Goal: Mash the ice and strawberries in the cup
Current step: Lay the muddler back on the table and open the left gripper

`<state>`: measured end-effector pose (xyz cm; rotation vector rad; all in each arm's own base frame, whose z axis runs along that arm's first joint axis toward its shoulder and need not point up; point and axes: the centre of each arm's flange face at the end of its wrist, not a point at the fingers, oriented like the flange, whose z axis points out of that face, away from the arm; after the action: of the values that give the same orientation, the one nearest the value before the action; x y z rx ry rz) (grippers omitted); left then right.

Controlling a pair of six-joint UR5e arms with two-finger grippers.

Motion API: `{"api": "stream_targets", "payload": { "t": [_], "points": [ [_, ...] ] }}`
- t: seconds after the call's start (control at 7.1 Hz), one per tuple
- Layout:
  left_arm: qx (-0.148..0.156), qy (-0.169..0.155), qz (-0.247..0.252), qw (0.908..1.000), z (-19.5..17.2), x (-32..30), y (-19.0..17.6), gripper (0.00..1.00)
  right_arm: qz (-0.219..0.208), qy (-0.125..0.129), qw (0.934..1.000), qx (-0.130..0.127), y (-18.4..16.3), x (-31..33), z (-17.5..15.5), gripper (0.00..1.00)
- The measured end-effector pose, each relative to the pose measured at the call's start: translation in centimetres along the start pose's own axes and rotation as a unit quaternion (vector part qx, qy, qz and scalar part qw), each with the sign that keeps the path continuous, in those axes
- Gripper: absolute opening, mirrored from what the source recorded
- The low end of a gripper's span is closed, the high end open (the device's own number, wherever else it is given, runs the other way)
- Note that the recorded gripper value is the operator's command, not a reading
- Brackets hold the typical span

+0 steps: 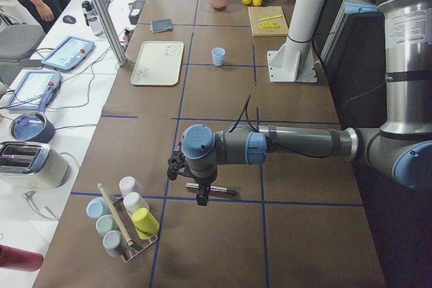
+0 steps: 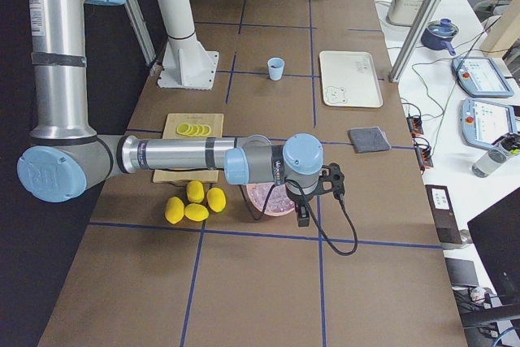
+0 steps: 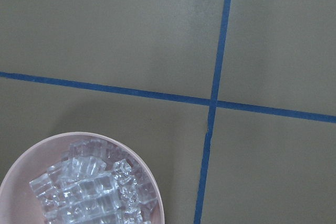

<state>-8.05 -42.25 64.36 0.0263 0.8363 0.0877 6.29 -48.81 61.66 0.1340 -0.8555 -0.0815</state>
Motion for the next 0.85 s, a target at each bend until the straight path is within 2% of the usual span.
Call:
{"api": "stream_targets", "payload": {
  "t": [0.28,0.85],
  "points": [
    [0.015,0.001,-0.028,0.9995,-1.9,-2.3,0.9,1.00,0.006,-0.001,1.0000,-0.007,0.2,0.7,0.7,1.00],
    [0.022,-0.003,-0.051,0.9985,-2.7,-2.2,-0.1,1.00,0.021,-0.005,0.9997,-0.013,1.2,1.7,1.2,1.00]
  ]
}}
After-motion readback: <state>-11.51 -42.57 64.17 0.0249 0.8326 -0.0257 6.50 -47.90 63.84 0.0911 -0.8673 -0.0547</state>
